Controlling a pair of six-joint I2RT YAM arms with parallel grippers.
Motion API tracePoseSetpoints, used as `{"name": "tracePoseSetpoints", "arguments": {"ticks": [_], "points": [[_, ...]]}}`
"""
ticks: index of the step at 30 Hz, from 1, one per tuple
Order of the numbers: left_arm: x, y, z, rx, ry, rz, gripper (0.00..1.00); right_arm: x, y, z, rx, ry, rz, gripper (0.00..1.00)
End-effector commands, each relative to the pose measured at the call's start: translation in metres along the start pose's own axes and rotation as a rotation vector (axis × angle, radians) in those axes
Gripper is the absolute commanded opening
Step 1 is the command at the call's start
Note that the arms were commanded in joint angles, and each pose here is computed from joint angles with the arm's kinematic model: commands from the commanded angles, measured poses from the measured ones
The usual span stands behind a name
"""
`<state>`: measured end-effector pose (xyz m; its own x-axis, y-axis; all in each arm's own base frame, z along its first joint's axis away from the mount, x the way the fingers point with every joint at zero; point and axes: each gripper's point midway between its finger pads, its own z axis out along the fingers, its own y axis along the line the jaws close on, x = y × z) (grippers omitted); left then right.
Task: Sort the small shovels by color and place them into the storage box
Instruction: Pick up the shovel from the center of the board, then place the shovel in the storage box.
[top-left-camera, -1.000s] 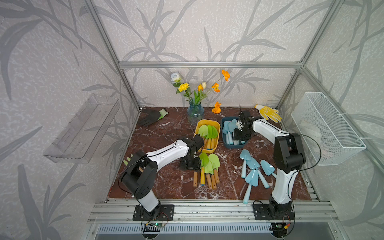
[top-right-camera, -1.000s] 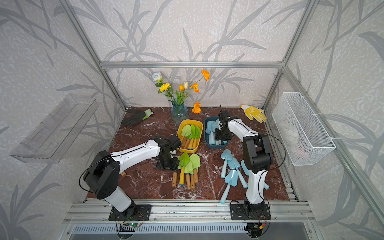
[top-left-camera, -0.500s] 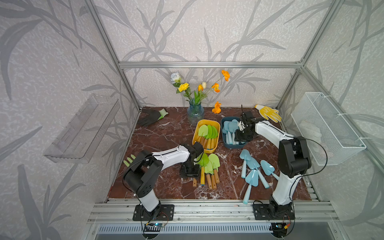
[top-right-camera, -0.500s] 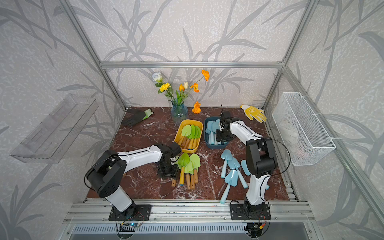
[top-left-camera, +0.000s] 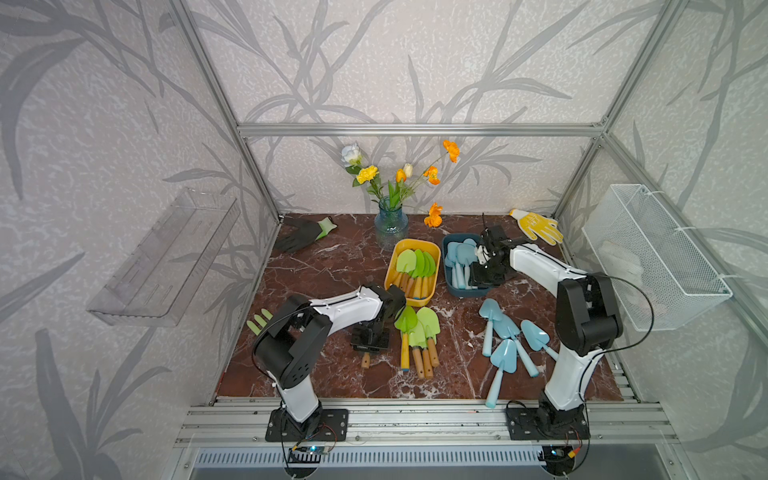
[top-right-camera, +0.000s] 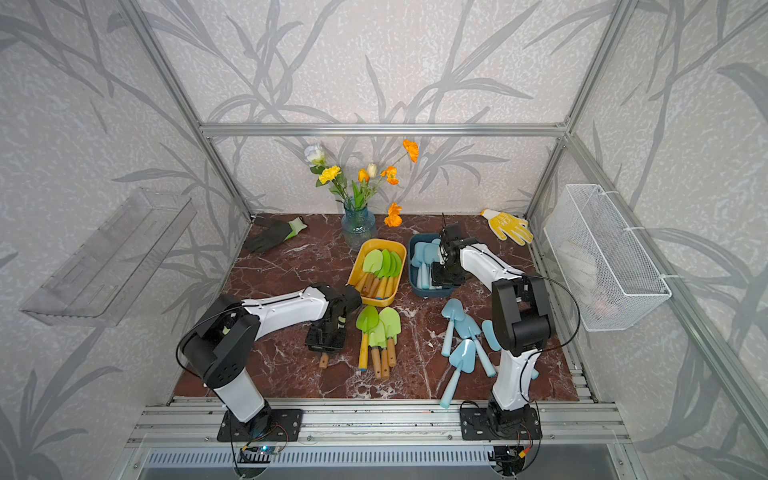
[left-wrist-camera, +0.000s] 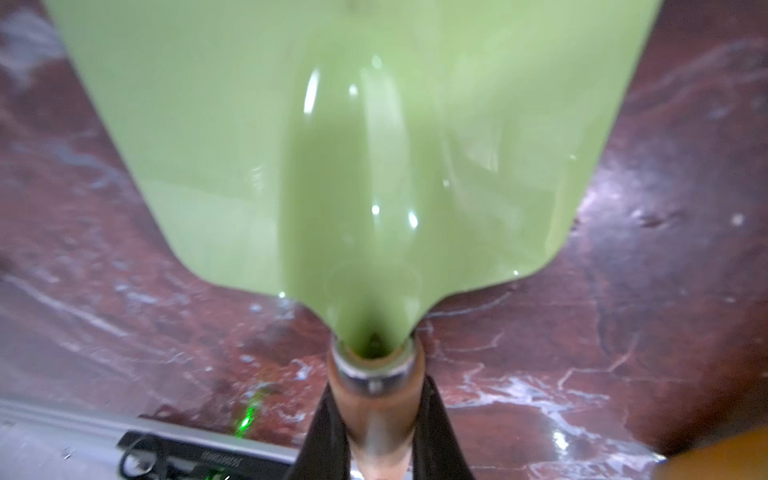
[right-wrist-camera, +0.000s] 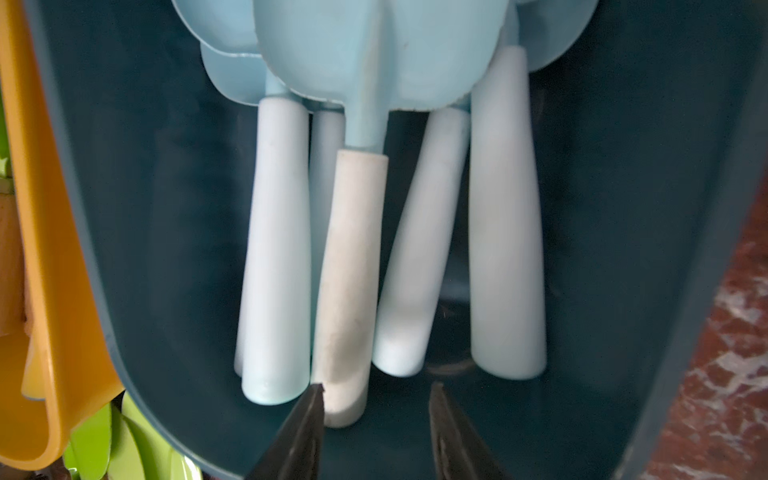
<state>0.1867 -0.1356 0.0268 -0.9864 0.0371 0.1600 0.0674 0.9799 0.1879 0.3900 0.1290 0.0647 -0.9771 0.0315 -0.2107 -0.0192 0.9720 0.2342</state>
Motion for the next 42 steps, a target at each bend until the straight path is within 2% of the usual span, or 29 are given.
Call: {"name": "tracePoseSetpoints", "arguments": {"ticks": [1, 6, 13, 21, 27, 31, 35, 38, 42], "points": [[-0.024, 0.017, -0.041, -0.093, -0.113, 0.037, 0.0, -0.005, 0.007, -0.02, -0.03, -0.06, 0.012, 0.44], [-0.057, 0.004, -0.095, -0.066, -0.2, 0.168, 0.0, -0.002, 0.007, -0.033, -0.028, -0.089, 0.013, 0.43], [-0.122, -0.045, -0.127, 0.046, -0.257, 0.257, 0.0, 0.011, -0.002, -0.058, 0.019, -0.13, 0.005, 0.44], [-0.184, -0.092, -0.127, 0.143, -0.273, 0.263, 0.0, 0.033, -0.018, -0.077, 0.083, -0.144, 0.001, 0.44], [-0.189, -0.113, -0.11, 0.221, -0.21, 0.229, 0.0, 0.048, -0.026, -0.084, 0.112, -0.146, 0.003, 0.44], [-0.18, -0.116, -0.099, 0.246, -0.161, 0.212, 0.23, 0.057, -0.029, -0.085, 0.118, -0.143, 0.014, 0.44], [-0.176, -0.117, -0.099, 0.262, -0.155, 0.203, 0.57, 0.062, -0.031, -0.083, 0.117, -0.138, 0.023, 0.44], [-0.177, -0.116, -0.105, 0.265, -0.165, 0.199, 0.66, 0.066, -0.031, -0.081, 0.115, -0.127, 0.026, 0.44], [-0.177, -0.115, -0.127, 0.293, -0.209, 0.193, 0.66, 0.074, -0.033, -0.077, 0.113, -0.103, 0.039, 0.45]]}}
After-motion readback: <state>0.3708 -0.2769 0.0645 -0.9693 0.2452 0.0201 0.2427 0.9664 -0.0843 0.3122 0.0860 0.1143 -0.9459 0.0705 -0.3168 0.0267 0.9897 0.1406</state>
